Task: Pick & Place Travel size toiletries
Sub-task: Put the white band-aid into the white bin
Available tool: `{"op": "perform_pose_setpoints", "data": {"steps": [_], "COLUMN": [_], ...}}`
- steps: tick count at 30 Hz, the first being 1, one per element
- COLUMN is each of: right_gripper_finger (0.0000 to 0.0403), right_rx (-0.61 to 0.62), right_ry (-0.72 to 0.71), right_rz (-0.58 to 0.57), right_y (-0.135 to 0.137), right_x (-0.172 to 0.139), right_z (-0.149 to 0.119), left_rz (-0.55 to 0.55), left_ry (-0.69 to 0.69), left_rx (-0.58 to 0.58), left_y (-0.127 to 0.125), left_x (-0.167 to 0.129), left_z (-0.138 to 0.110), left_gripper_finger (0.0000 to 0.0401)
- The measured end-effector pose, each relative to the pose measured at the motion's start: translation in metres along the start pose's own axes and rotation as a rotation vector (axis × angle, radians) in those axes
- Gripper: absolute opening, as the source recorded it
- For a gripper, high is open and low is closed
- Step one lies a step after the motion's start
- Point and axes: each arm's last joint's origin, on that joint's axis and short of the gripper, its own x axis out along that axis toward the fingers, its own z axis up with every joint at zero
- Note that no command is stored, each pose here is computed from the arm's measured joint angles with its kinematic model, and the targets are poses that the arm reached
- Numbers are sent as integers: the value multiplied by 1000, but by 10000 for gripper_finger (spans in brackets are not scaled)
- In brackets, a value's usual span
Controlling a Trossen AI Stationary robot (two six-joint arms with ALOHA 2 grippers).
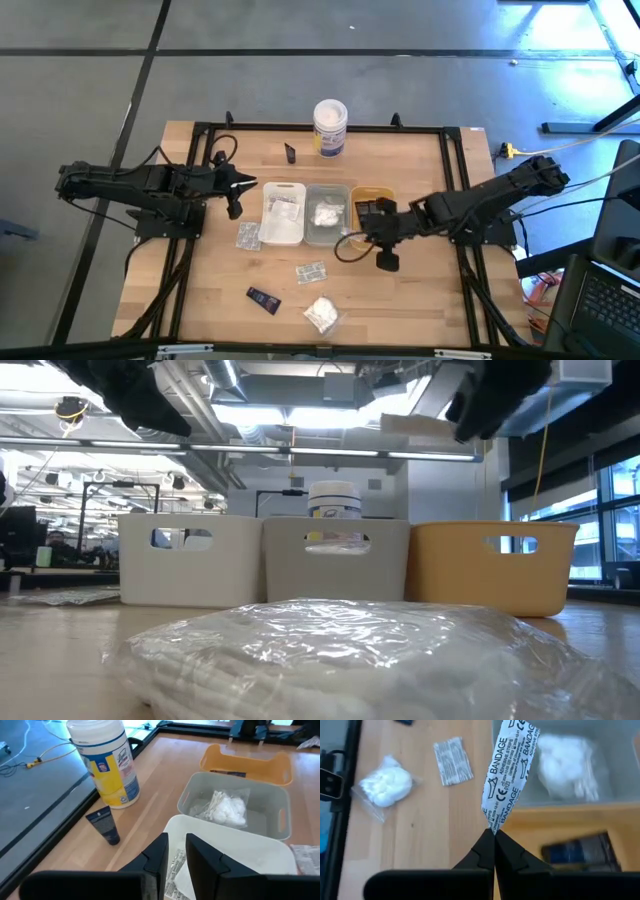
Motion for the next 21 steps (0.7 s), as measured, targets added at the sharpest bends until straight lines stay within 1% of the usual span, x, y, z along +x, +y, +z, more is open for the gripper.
{"op": "perform_pose_setpoints", "data": {"steps": [6, 8, 11, 13, 15, 17, 19, 21], "right_gripper_finger": [0, 0, 0, 0, 0, 0, 0, 0], "right_rx": [-111, -130, -161, -183, -207, -230, -250, -254], "right_ry": [-34, -39, -54, -73, -100, -131, -162, -179], "right_rz": [31, 50, 71, 84, 108, 145, 194, 234], "right_y": [-22, -30, -43, -50, -56, -60, -63, -66], "right_x": [2, 2, 3, 2, 2, 1, 0, 0], "right_z": [12, 16, 20, 24, 27, 31, 35, 36], "left_rz": [-48, -86, -174, -225, -226, -200, -158, -140], "left_ry": [-16, -56, -123, -173, -200, -227, -245, -253], "left_rx": [-9, 2, 91, 153, 223, 295, 404, 536], "left_y": [-4, -8, -17, -25, -31, -36, -39, -44], "left_x": [4, 8, 19, 29, 39, 50, 59, 68], "left_z": [4, 9, 19, 25, 28, 31, 32, 31], "left_gripper_finger": [63, 63, 73, 89, 112, 135, 155, 168]}}
